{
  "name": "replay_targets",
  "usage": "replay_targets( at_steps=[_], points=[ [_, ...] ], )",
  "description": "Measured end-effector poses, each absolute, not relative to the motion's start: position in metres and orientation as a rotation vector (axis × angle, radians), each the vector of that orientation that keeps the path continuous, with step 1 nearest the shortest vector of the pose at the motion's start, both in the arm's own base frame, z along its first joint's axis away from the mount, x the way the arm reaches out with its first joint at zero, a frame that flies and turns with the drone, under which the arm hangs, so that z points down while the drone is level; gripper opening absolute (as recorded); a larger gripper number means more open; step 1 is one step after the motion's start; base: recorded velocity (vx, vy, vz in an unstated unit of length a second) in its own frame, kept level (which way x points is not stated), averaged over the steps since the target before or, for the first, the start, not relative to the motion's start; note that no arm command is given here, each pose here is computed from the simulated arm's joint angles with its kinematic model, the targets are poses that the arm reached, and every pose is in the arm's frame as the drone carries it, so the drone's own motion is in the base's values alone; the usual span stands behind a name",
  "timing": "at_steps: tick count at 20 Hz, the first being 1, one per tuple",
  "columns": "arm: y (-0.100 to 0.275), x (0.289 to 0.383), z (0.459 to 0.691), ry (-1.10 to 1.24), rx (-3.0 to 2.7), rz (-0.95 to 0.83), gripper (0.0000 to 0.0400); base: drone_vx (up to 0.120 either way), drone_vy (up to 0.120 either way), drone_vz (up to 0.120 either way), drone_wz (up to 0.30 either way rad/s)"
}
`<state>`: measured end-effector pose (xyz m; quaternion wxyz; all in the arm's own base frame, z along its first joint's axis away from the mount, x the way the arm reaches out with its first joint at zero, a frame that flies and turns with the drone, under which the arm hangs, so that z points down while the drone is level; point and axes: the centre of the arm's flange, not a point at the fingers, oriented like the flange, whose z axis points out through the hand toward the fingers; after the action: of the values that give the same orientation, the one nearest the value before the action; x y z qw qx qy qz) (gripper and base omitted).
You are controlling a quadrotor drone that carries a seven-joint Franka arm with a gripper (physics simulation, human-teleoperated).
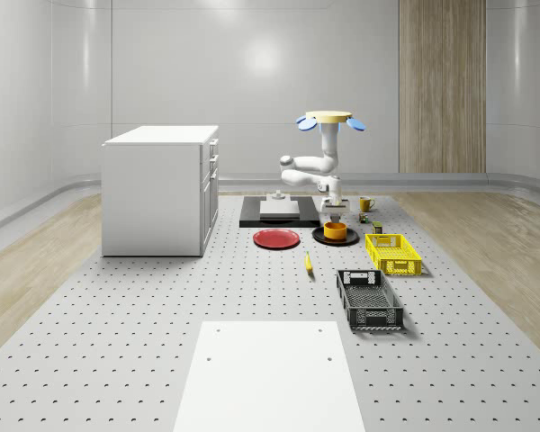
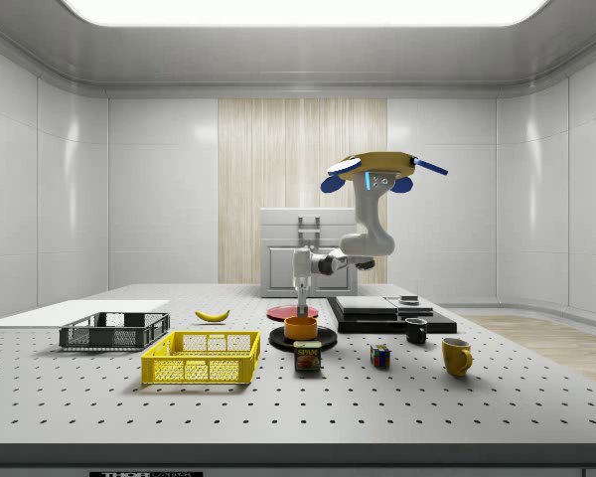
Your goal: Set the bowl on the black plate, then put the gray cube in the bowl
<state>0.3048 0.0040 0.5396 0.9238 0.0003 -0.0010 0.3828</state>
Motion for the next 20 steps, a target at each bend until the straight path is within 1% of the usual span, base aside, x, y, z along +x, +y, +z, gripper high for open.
replay_targets(
  at_steps=[16, 18, 20],
  points=[
    [0.004, 0.3048, 0.604, -0.002, 0.0, 0.786, 0.025, 0.0, 0.0, 0.0, 0.0],
    [0.004, 0.3047, 0.609, -0.002, 0.0, 0.786, 0.0309, 0.0, 0.0, 0.0, 0.0],
    [0.004, 0.3047, 0.61, -0.002, 0.0, 0.786, 0.0345, 0.0, 0.0, 0.0, 0.0]
  ],
)
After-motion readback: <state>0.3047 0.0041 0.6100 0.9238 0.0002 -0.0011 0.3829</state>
